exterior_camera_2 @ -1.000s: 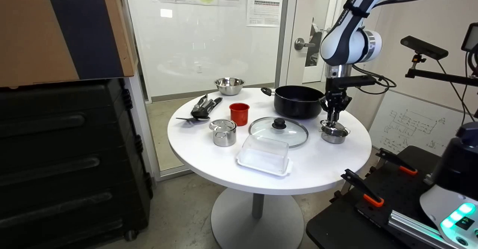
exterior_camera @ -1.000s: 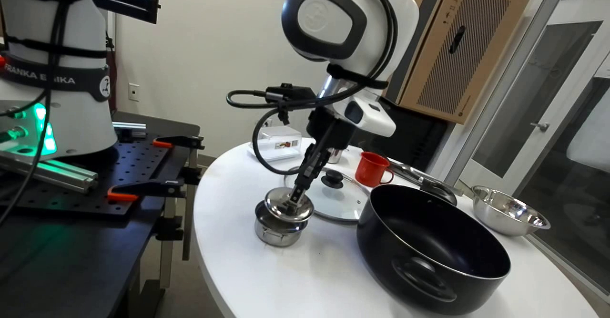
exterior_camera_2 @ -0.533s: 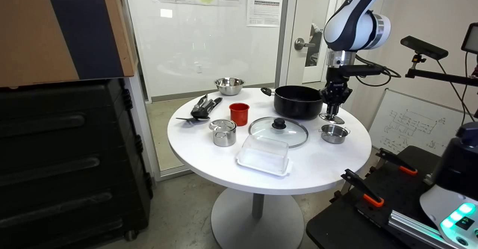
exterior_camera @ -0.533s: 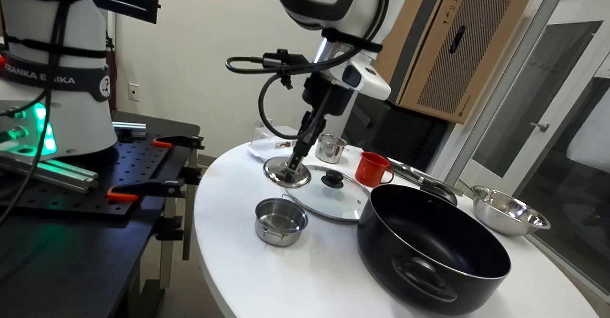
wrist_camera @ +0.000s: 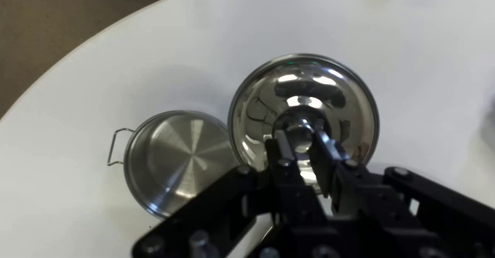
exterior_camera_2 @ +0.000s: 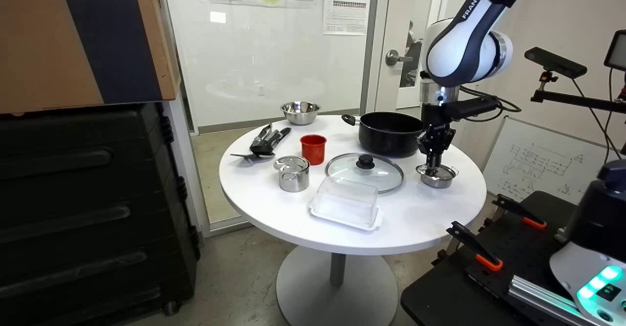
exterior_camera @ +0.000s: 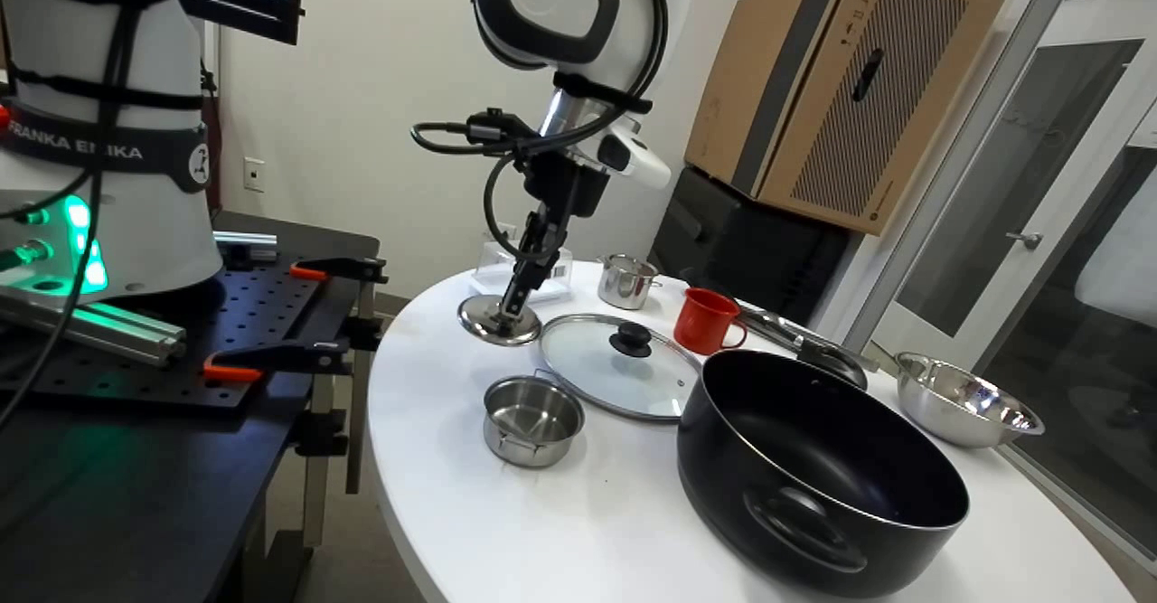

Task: Uncover the silver pot and put the lid on the table

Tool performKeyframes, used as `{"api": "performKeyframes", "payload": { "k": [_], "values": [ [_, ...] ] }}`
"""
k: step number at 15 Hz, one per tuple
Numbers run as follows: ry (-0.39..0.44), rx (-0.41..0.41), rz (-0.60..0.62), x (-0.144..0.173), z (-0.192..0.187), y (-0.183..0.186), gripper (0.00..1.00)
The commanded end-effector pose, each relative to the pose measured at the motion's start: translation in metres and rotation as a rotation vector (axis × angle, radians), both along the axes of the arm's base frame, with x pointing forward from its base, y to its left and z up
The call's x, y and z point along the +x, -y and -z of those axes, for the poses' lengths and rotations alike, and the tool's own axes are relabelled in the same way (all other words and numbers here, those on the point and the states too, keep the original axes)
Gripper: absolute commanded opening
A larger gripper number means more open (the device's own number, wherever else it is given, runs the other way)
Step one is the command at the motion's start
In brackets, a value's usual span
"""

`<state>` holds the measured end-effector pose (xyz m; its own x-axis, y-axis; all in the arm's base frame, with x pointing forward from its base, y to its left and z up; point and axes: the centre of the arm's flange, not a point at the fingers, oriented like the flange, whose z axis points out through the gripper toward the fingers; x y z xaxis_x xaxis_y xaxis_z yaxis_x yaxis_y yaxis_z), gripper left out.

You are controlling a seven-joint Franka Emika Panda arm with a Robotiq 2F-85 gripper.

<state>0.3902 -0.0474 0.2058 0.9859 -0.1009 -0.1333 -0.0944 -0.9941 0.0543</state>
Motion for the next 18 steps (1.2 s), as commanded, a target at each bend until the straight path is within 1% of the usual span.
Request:
{"api": "performKeyframes", "payload": {
  "k": [1, 7, 13, 14, 15, 16, 17, 18],
  "values": [
    [0.03, -0.051, -0.043, -0.006, 0.021, -0.015, 0.05],
    [0.04, -0.116, -0.105, -0.01, 0.056, -0.023, 0.05],
    [0.035, -0.125, -0.145, -0.019, 0.076, -0.032, 0.05],
    [0.038, -0.123, -0.147, -0.019, 0.078, -0.033, 0.43],
    [0.042, -0.12, -0.144, -0.019, 0.078, -0.033, 0.45],
    [0.046, -0.115, -0.14, -0.018, 0.078, -0.034, 0.51],
    [0.05, -0.113, -0.136, -0.018, 0.078, -0.034, 0.57],
    [0.053, -0.11, -0.133, -0.017, 0.078, -0.034, 0.66]
  ]
}}
